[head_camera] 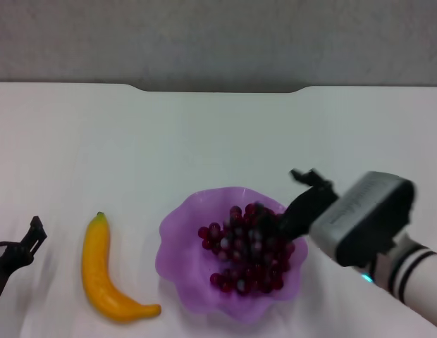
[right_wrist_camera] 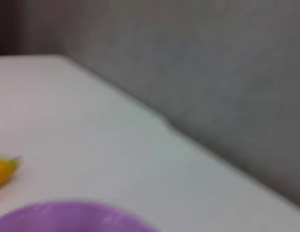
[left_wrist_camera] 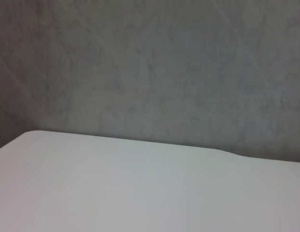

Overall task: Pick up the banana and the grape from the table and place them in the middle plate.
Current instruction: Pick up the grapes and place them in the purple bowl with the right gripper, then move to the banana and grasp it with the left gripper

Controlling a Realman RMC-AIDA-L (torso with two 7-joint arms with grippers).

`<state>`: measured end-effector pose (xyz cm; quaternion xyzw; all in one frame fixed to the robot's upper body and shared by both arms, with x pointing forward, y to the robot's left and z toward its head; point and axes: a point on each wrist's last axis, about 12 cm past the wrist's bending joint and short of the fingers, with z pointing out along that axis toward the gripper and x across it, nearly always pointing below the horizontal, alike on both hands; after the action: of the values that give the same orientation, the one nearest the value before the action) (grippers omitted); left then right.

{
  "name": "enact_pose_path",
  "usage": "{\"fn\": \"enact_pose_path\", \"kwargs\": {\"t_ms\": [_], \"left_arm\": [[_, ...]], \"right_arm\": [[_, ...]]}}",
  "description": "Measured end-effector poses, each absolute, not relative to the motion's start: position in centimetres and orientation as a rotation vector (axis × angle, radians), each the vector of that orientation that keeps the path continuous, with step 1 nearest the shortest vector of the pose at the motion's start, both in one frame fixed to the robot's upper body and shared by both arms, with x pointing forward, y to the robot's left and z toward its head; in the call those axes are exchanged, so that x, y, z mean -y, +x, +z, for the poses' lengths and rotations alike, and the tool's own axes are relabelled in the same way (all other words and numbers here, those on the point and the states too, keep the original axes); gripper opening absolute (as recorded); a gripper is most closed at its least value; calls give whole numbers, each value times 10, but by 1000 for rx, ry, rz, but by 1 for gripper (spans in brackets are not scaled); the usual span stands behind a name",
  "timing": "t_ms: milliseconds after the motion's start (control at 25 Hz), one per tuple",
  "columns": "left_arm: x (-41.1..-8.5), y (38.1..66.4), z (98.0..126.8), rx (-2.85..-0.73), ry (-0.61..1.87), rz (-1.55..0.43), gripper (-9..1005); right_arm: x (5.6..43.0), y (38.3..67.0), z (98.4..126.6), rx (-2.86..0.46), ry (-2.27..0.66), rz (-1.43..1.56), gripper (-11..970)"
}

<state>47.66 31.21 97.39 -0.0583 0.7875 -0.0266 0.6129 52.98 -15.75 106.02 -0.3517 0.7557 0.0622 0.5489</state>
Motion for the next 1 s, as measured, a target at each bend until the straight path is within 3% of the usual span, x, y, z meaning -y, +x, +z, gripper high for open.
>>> {"fn": "enact_pose_path", "kwargs": {"t_ms": [440,1000], "left_arm": [[-312,476,973,-1819,-135,-63,890],[-303,479,976,-1806,-113,-93,891]], "right_arm": [[196,522,1064,-1528,-590,-59,903],[260,509,1016,-1540,-462,-87,903]]}}
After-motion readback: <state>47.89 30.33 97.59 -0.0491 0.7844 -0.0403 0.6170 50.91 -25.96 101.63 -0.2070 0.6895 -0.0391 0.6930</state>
